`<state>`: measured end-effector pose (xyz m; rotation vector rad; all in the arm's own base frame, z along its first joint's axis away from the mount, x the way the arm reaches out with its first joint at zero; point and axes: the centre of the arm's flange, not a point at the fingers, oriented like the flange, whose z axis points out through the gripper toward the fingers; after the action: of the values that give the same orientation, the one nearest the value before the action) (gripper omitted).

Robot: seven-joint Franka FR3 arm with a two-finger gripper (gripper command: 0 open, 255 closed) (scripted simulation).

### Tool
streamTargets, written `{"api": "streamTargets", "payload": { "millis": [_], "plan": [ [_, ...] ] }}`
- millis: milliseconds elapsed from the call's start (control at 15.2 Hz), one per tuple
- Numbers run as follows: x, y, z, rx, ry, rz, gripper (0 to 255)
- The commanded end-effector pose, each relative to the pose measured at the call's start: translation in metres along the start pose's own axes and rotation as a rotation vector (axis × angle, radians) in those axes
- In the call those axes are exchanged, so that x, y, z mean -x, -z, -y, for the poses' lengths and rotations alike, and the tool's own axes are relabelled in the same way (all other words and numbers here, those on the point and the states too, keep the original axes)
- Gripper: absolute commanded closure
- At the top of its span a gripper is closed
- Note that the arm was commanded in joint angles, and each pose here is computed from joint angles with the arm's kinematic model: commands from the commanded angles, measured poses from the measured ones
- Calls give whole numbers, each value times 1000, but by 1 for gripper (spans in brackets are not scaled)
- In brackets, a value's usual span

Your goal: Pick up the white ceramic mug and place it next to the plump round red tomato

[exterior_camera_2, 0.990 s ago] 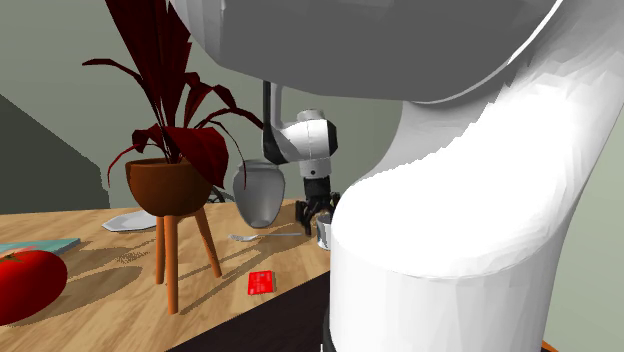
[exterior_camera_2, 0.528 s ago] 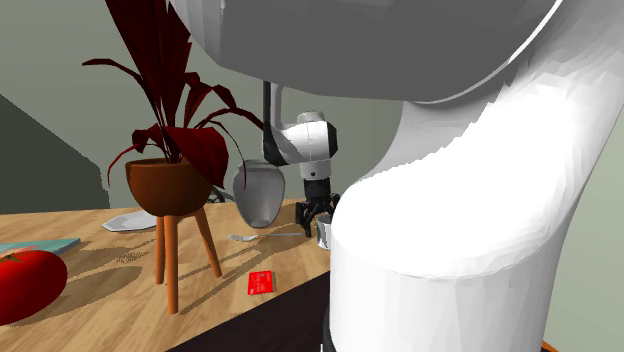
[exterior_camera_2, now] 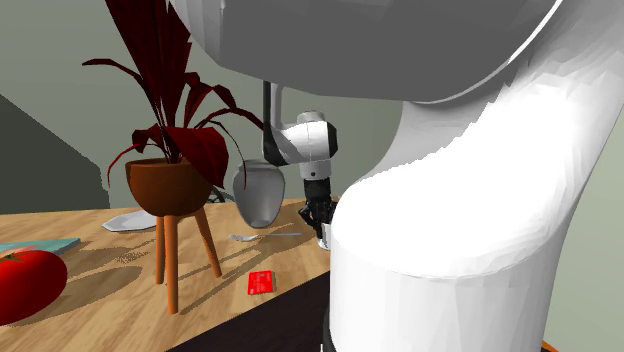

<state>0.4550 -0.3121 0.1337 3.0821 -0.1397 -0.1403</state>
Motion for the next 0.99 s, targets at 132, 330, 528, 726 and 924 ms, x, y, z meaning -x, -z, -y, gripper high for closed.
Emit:
{"api": "streamTargets", "payload": {
  "millis": [132,330,528,726,924],
  "plan": [
    [1,5,0,0,0,0,255],
    [2,21,-1,0,0,0,255],
    [3,37,-2,0,0,0,255],
    [5,52,-3,0,0,0,255],
    [6,68,-4,0,0,0,255]
  ]
}}
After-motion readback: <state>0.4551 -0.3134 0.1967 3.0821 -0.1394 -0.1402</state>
